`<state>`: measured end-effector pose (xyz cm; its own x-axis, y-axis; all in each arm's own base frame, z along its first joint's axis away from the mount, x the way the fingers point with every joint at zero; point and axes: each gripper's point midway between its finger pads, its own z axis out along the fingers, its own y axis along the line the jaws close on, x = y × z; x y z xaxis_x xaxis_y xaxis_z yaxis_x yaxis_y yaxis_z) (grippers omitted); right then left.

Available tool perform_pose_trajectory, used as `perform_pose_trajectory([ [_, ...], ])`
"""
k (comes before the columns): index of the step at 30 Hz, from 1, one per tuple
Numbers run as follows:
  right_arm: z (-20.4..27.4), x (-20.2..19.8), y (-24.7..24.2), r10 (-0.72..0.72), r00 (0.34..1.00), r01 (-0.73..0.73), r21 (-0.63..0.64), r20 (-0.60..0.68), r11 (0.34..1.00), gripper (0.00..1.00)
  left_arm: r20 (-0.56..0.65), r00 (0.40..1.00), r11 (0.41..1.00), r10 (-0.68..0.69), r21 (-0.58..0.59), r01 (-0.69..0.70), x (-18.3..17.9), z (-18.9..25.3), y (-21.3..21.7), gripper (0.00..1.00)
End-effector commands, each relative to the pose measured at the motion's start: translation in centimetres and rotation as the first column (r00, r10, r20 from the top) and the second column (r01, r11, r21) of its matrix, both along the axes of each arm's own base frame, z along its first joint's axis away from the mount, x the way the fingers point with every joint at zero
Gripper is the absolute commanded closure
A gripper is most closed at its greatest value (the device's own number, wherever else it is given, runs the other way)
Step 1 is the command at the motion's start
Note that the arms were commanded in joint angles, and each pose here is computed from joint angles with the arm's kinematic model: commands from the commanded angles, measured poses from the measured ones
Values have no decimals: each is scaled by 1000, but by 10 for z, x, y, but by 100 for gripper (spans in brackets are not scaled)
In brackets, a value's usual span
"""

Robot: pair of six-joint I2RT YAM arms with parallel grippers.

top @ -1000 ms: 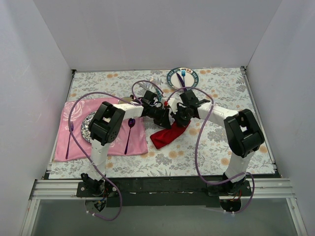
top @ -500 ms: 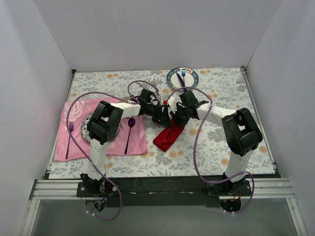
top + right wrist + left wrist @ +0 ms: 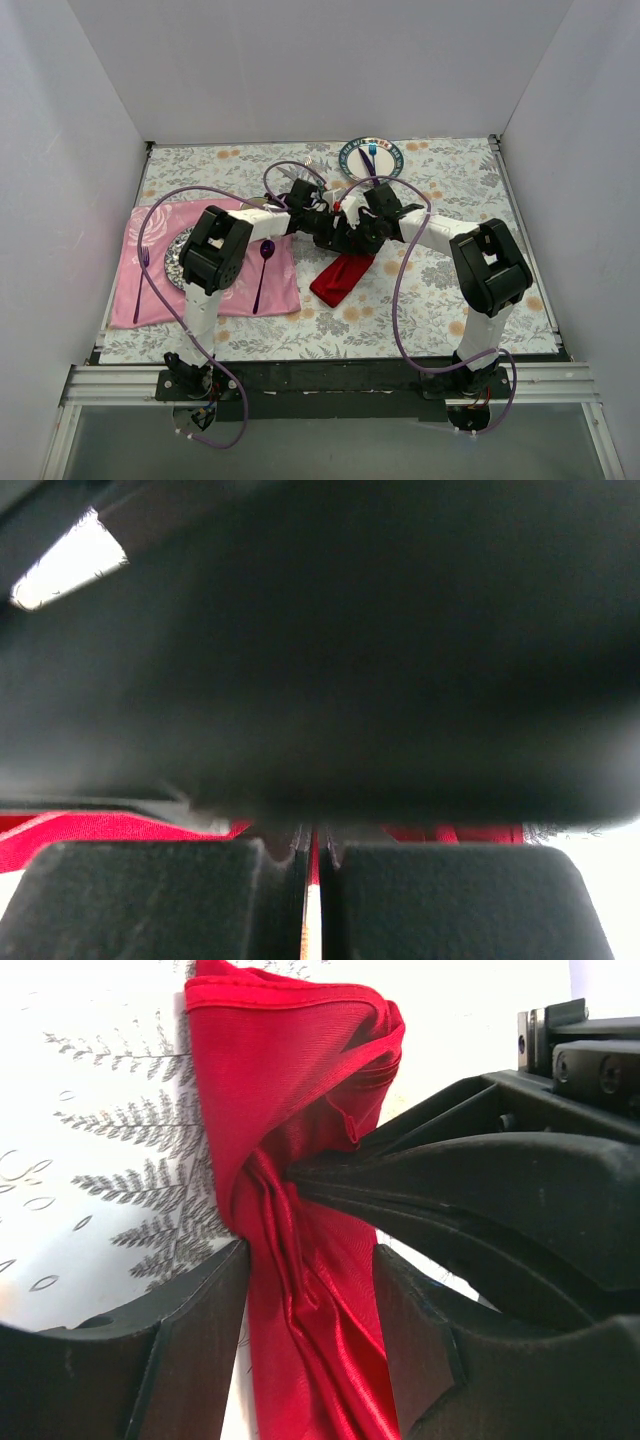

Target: Fold the napkin into a case and place the utensils inside

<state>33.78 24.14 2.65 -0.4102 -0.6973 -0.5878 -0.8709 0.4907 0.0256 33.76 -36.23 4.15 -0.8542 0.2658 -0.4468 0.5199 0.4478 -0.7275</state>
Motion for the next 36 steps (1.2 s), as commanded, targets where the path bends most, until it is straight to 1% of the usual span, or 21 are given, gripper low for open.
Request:
perform_pose_trajectory([
  [1,-18,-6,-10,-64,996,60,-58,-67,996,99,-7,1000,996,-3,91,3,-16,-21,0,48],
  [6,-17,-5,-13,-98,993,94,-69,-65,993,99,-3,1000,987,20,162,-20,-17,-38,5,53],
  [7,-18,-6,-13,-107,992,103,-69,-67,992,99,-11,1000,983,22,181,-19,-19,-42,7,56],
  [10,-16,-4,-14,-122,990,117,-68,-68,991,99,-8,1000,976,16,218,-14,-21,-51,13,60],
  [11,-17,-6,-14,-126,989,121,-72,-76,990,99,-2,1000,974,12,225,-11,-21,-51,14,60],
  [13,-16,-4,-14,-138,988,132,-76,-72,988,99,-5,1000,970,4,242,-3,-24,-54,17,55],
  [16,-15,0,-15,-155,986,150,-82,-62,985,99,0,1000,972,-7,234,7,-27,-49,18,55],
  [20,-14,3,-18,-181,982,176,-97,-51,980,99,-2,1000,969,-11,246,11,-32,-47,22,52],
  [25,-14,2,-20,-204,977,198,-102,-58,975,99,25,1000,953,8,304,-15,-32,-55,33,53],
  [30,-15,1,-19,-226,971,218,-107,-74,970,99,62,998,942,-22,336,0,-37,-59,31,55],
  [36,-15,1,-20,-242,967,232,-116,-81,966,99,76,996,924,-42,382,10,-42,-71,38,56],
])
